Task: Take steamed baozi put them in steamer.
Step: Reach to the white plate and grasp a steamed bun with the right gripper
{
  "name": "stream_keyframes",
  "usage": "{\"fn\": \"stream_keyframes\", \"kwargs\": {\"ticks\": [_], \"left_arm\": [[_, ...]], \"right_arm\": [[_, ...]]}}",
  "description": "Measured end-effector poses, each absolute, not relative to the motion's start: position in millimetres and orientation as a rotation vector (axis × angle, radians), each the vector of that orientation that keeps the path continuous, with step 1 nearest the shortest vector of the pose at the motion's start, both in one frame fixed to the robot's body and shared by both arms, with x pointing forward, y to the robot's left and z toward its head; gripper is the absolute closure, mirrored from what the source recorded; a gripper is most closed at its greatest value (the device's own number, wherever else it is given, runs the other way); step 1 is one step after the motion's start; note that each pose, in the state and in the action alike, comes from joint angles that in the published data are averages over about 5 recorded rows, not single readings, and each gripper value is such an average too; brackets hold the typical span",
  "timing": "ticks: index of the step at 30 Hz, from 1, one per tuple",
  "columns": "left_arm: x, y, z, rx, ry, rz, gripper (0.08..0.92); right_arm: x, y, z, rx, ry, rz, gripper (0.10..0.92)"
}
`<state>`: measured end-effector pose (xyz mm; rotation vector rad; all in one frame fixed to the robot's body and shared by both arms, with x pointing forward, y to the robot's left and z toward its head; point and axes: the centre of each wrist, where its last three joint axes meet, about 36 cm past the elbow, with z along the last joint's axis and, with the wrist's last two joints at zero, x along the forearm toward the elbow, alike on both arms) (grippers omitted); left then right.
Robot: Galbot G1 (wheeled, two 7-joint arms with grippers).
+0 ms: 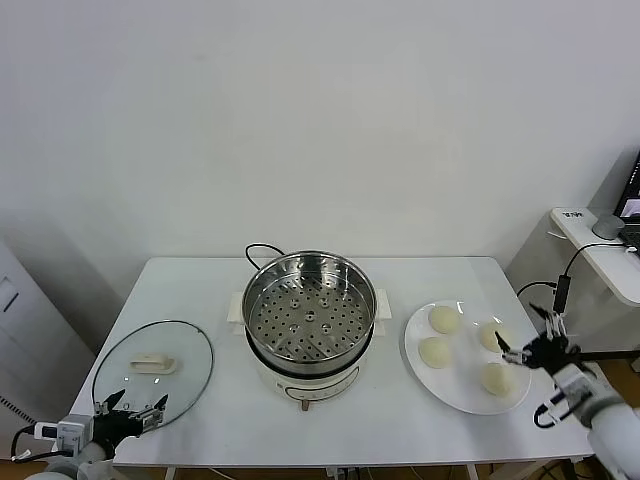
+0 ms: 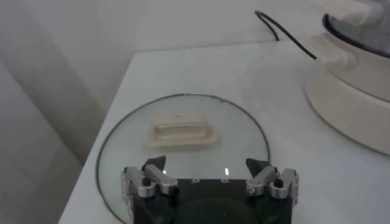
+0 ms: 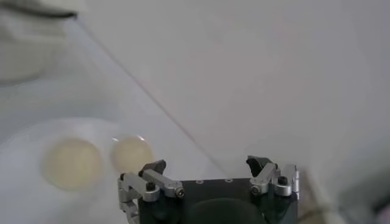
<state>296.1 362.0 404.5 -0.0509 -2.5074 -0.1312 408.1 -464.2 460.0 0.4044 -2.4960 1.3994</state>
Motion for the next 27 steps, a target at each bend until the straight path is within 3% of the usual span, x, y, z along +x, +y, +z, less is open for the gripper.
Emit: {"fn": "stream_keyframes", "kwargs": {"ticks": [15,27], "left_arm": [[300,359,406,-0.050,-2.507,-0.133,0.177],[300,358,405,-0.056,-2.499,-0.134,0.177]], "right_arm": [[537,-477,501,0.885,-2.108,1.504,0.200],[630,-454,523,1.235,-1.775,1.470,0.200]]}}
